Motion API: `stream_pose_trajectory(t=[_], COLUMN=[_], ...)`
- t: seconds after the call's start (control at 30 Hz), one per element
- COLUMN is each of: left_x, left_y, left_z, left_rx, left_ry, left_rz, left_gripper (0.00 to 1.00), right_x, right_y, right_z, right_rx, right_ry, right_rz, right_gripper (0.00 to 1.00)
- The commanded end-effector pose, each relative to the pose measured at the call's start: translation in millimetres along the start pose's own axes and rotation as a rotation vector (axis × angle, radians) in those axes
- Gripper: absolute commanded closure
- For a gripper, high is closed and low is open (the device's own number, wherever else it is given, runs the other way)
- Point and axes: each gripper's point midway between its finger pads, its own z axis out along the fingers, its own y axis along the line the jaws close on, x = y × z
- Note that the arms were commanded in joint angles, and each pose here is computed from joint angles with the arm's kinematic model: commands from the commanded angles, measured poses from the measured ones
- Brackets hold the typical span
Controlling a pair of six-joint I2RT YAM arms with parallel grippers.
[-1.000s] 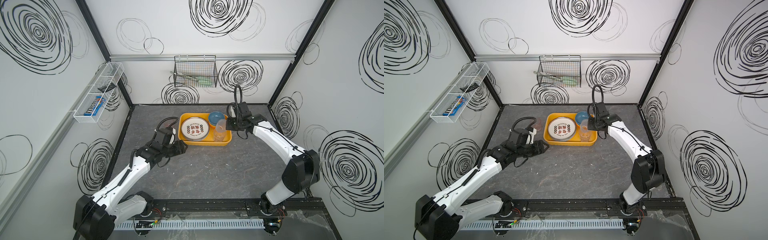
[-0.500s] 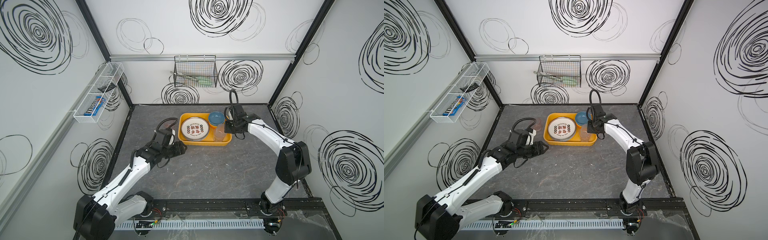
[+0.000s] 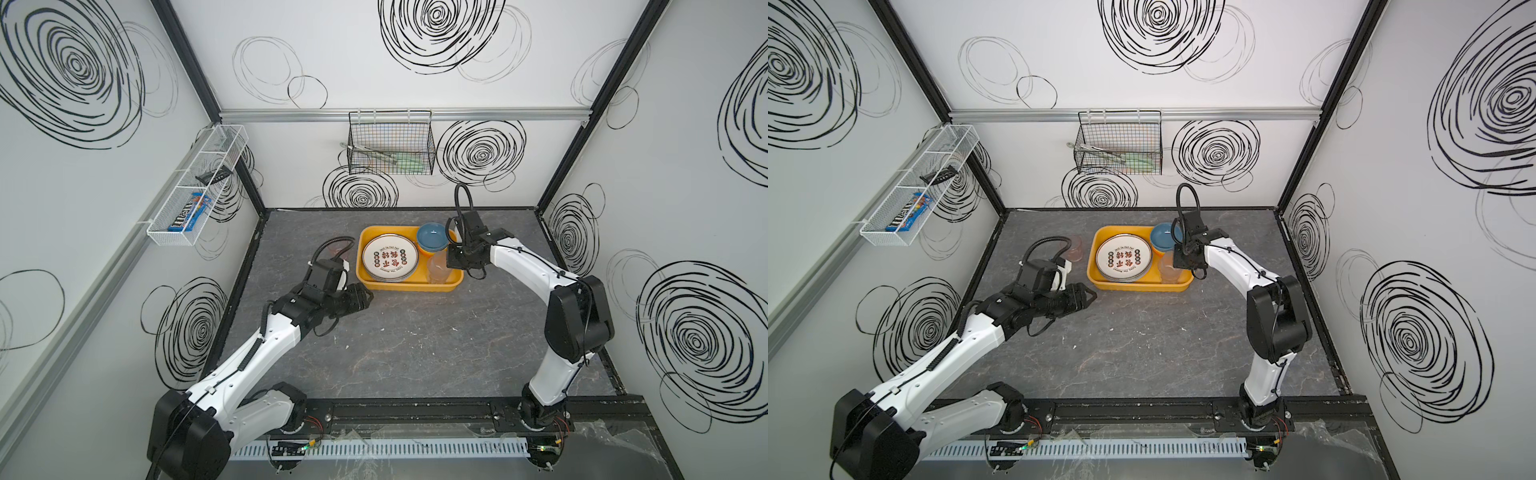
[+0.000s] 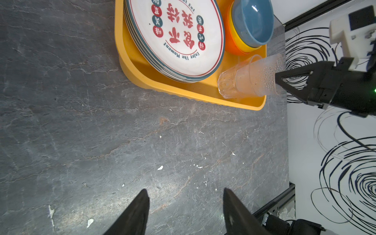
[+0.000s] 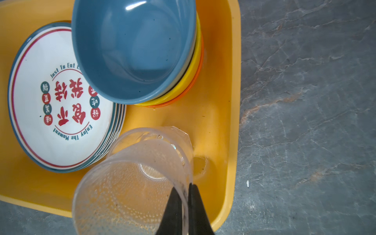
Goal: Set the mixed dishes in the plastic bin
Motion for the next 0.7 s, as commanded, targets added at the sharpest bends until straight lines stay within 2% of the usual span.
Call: stream_pose_trajectory(t=[0.0, 0.17, 0.43, 0.67], left_x=[-6.0, -5.9, -6.4, -11.9], left_y=[-2.0, -1.2, -1.3, -0.7], left_z=[-0.6, -0.4, -0.5, -3.0], left_rx=[0.023, 0.021, 0.023, 0.019], left_ry=[-0.029, -0.029, -0.030, -0.042], left_rz=[-0.005, -0.006, -0.007, -0.007], left_gripper=[0.38, 0.38, 0.38, 0.38], right_x=[-10.4, -9.4, -12.8, -19.7], right_y=[0.3, -0.3, 1.9, 5.3], right_z=[2.4, 6.9, 0.0, -21.2], right_rx=[0.002, 0.006, -0.002, -0.017], right_ry=[-0.024, -0.017, -0.027, -0.064], right_rz=[0.014, 0.016, 0.020, 0.022], right_gripper=[0.93, 0.92, 0.75, 0.70])
